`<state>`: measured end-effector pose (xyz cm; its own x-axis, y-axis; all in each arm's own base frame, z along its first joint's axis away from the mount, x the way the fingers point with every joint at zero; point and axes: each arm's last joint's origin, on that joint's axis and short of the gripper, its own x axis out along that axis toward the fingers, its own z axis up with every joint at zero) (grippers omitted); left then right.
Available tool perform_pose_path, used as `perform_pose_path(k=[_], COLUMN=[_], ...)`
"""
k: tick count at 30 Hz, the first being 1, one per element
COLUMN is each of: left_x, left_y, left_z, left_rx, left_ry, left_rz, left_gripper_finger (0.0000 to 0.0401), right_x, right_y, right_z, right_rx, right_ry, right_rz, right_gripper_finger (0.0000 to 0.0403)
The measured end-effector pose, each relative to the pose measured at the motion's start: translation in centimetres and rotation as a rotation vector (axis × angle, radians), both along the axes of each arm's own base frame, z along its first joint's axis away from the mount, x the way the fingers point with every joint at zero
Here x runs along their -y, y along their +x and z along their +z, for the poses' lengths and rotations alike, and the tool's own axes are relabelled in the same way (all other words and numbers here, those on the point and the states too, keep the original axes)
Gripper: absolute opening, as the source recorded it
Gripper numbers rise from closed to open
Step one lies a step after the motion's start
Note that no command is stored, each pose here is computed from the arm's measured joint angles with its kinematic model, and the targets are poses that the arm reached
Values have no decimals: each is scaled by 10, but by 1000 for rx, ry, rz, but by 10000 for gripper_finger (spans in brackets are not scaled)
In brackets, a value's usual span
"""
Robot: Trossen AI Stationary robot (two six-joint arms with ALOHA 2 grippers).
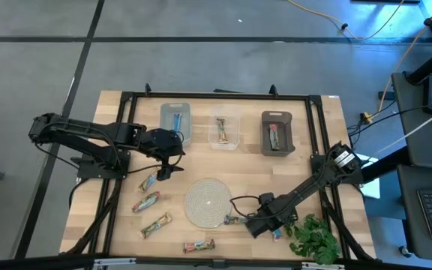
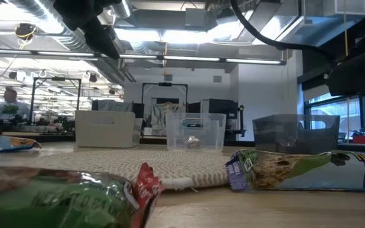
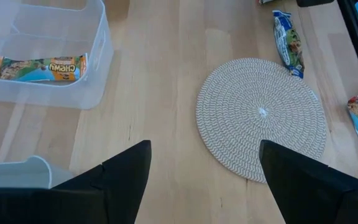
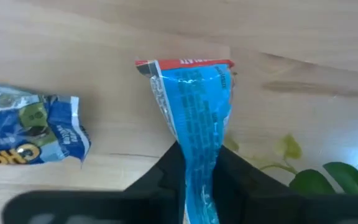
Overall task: Pick and place Granola Bars by type
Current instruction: Put the red granola bar into the black bin
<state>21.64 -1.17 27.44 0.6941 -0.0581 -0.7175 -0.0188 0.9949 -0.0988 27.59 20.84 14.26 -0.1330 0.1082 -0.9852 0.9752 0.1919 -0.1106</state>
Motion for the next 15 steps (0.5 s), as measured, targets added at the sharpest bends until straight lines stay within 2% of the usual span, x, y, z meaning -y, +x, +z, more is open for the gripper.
perform_pose_path(k=[5, 8, 11, 15], left_x=[0, 0, 0, 0], left_y=[0, 0, 0, 0], left_z=[0, 0, 0, 0], left_rx=[0, 0, 0, -1], left_ry=[1, 1, -1, -16], left_rz=[-1, 0, 1, 19], left_gripper_finger=[290, 290, 290, 290], right_x=[5, 16, 35, 68], right_y=[11, 20, 20, 5], right_z=[7, 25, 53, 96], right_rx=[57, 141, 197, 234], right_ry=[22, 5, -63, -214], right_rz=[62, 111, 140, 137], right_gripper_finger=[52, 56, 56, 51])
